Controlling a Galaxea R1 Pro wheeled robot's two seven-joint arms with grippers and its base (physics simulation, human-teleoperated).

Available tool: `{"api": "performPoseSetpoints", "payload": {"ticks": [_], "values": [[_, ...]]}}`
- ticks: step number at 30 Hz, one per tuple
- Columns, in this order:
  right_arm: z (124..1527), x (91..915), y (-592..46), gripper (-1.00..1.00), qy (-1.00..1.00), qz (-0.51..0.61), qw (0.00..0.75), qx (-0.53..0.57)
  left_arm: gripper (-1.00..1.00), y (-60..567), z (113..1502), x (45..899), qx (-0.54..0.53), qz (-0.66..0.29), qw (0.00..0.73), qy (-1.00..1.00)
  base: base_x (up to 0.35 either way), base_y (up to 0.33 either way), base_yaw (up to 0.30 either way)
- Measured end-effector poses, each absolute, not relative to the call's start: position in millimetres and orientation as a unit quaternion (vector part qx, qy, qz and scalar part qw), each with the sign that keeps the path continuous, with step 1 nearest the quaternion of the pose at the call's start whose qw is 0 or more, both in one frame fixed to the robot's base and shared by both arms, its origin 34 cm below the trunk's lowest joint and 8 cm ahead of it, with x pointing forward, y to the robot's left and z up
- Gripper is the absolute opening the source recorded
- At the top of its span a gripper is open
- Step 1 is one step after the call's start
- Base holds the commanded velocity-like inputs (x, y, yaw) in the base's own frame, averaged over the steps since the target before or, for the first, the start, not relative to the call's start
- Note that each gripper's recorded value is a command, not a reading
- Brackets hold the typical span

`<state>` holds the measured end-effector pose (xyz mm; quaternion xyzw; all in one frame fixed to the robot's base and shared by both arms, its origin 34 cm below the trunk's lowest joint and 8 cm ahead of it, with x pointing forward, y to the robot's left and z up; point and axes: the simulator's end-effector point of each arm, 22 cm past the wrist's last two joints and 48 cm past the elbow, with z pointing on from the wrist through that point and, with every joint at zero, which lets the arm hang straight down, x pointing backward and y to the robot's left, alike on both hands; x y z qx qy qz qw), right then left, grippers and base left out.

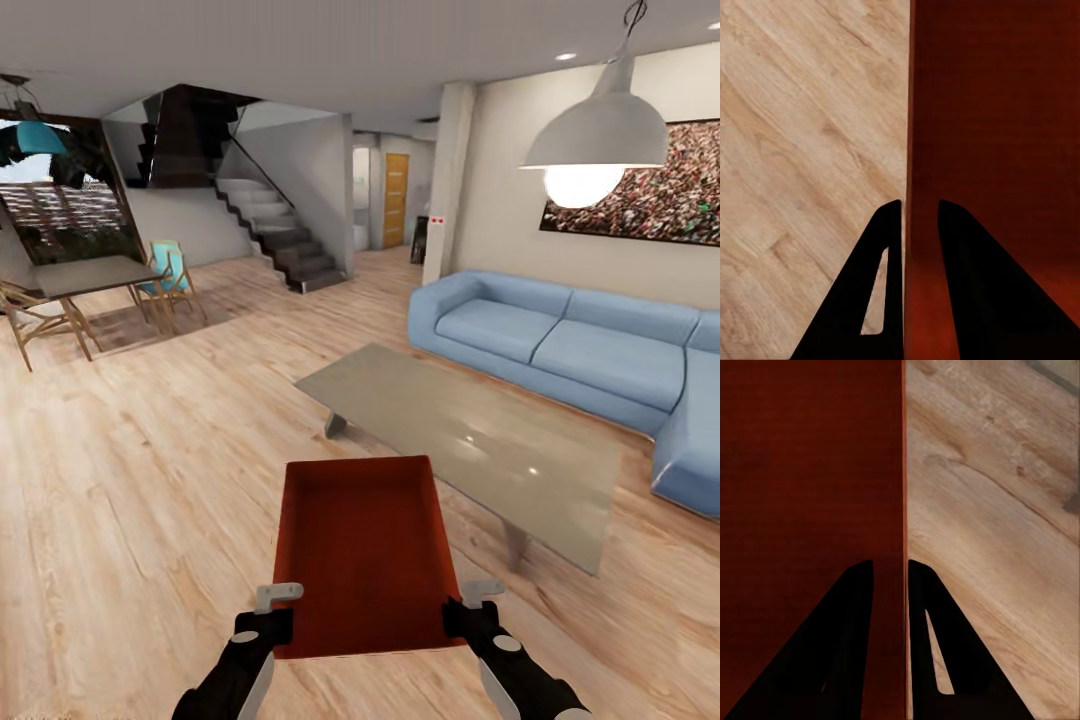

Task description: Move the two storage containers from the living room to the garage. In the garage, place one container on the floor and stack the other container on top of it (either order is fine).

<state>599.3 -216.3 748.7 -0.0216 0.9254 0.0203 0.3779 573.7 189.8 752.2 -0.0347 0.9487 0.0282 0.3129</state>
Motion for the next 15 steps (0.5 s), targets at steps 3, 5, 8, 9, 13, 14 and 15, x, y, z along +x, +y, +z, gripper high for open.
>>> {"api": "performPoseSetpoints", "payload": {"ticks": [3,5,8,9,13,14,15], "values": [[748.0,598.9,-216.3,-1.00,0.926,0.020,0.377,-0.022,-1.00,189.8,751.5,573.2,-0.035,0.028,0.312,0.949,0.274,0.203,0.295],[747.7,598.8,-216.3,-1.00,0.926,0.020,0.377,-0.022,-1.00,189.8,751.2,573.2,-0.035,0.028,0.312,0.949,0.274,0.203,0.295],[746.9,598.3,-216.3,-1.00,0.926,0.020,0.376,-0.022,-1.00,189.8,750.4,572.6,-0.035,0.028,0.311,0.949,0.274,0.203,0.294],[746.7,598.2,-216.3,-1.00,0.926,0.020,0.376,-0.022,-1.00,189.8,750.3,572.6,-0.035,0.028,0.311,0.949,0.274,0.203,0.275],[746.1,597.8,-216.4,-1.00,0.926,0.020,0.375,-0.022,-1.00,189.7,749.6,572.2,-0.035,0.028,0.310,0.950,0.274,0.203,0.130],[746.0,597.7,-216.4,-1.00,0.926,0.020,0.375,-0.022,-1.00,189.7,749.6,572.1,-0.035,0.028,0.310,0.950,0.274,0.204,0.031],[745.9,597.7,-216.4,-1.00,0.926,0.020,0.375,-0.022,-1.00,189.7,749.5,572.1,-0.035,0.028,0.310,0.950,0.274,0.204,0.016]]}}
